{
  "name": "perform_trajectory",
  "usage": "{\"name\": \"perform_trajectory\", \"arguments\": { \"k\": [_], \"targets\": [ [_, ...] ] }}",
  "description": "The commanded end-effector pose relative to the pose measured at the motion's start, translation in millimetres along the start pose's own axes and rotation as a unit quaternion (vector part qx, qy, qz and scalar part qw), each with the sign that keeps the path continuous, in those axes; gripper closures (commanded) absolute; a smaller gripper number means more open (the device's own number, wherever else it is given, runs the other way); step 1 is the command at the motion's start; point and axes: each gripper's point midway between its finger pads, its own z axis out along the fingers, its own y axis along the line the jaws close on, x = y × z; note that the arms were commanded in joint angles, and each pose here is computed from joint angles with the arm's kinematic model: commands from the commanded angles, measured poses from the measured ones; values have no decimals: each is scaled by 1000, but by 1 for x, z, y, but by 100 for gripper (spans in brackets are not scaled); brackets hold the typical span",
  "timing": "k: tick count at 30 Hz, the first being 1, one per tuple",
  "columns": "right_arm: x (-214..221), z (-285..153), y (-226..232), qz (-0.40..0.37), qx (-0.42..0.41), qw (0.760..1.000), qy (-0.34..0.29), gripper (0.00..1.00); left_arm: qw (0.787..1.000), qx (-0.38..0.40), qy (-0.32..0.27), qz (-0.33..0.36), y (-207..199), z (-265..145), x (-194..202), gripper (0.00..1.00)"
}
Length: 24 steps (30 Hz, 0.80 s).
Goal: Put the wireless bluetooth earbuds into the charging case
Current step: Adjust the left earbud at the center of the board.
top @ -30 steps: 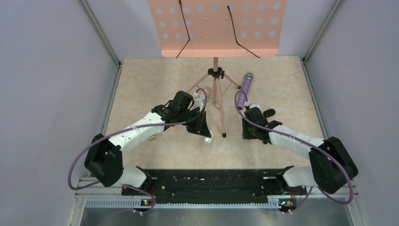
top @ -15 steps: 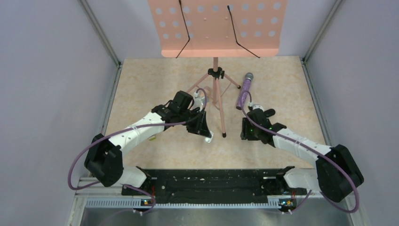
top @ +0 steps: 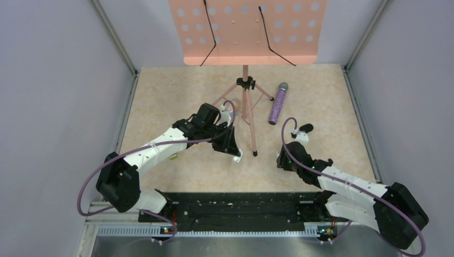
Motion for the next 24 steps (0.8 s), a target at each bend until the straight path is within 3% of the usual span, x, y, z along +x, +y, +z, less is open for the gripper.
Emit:
{"name": "perform_trajectory", "arguments": {
  "k": [1,12,20,24],
  "targets": [
    [-16,1,6,-22,6,997,-73,59,999,19,-28,19,-14,-6,-18,100],
    [-11,11,3,-67,53,992,-91,60,999,23,-29,19,-16,-7,-17,100],
    [-12,16,13,-70,37,993,-91,61,999,19,-32,20,-15,-11,-14,100],
    [-12,18,17,-72,31,993,-89,72,999,20,-34,21,-16,-12,-15,100]
  ]
}}
